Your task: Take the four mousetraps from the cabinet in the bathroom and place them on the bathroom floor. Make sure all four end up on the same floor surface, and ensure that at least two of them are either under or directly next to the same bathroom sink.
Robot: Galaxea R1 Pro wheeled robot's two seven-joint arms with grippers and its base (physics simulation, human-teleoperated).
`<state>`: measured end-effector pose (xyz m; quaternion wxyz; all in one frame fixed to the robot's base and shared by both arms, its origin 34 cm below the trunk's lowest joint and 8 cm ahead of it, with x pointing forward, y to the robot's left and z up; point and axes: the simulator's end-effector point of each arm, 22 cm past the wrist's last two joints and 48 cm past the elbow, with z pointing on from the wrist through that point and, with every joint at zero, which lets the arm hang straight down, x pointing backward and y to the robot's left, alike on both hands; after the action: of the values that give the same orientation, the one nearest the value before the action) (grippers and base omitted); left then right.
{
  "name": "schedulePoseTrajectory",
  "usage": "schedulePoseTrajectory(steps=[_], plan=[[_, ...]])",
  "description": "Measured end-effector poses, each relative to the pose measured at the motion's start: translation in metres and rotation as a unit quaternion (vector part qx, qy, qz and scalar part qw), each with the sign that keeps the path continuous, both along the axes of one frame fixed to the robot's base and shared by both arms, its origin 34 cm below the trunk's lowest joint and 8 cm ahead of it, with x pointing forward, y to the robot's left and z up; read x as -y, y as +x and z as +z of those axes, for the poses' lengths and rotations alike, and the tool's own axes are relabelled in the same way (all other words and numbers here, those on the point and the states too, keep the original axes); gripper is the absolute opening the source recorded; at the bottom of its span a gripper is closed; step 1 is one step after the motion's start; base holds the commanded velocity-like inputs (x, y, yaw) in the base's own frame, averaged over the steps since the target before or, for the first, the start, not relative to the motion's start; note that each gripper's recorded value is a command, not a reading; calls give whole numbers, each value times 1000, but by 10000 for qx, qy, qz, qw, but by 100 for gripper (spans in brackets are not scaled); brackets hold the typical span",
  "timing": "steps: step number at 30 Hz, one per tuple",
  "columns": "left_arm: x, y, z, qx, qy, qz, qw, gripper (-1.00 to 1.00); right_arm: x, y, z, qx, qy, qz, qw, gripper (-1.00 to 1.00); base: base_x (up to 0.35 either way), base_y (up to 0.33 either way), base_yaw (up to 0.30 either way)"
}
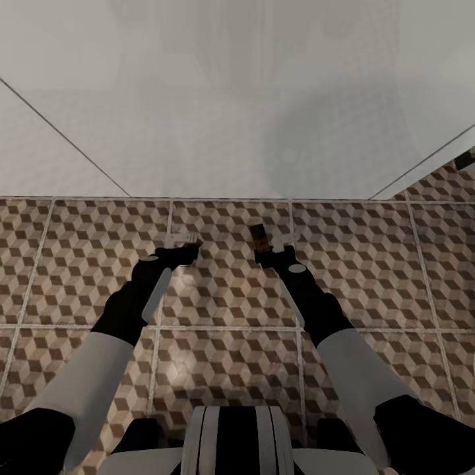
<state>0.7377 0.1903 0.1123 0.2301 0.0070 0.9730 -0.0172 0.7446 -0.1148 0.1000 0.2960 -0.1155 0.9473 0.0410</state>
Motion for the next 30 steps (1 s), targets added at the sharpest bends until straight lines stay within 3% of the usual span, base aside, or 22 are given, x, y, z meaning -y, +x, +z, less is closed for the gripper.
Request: schedulePoseTrajectory(steps=[10, 20, 30], plan=[[3, 18, 7, 96, -10, -2, 10000, -100, 0, -3, -3, -44, -10, 10, 10000, -100, 0, 0, 0], [-1, 12, -15, -245, 86, -6, 9997, -100, -1, -6, -6, -84, -17, 27, 10000, -100, 0, 0, 0], [-5, 17, -20, -323, 142, -2, 9994, -100, -2, -7, -6, -102, -26, 31, 9999, -100, 0, 0, 0]])
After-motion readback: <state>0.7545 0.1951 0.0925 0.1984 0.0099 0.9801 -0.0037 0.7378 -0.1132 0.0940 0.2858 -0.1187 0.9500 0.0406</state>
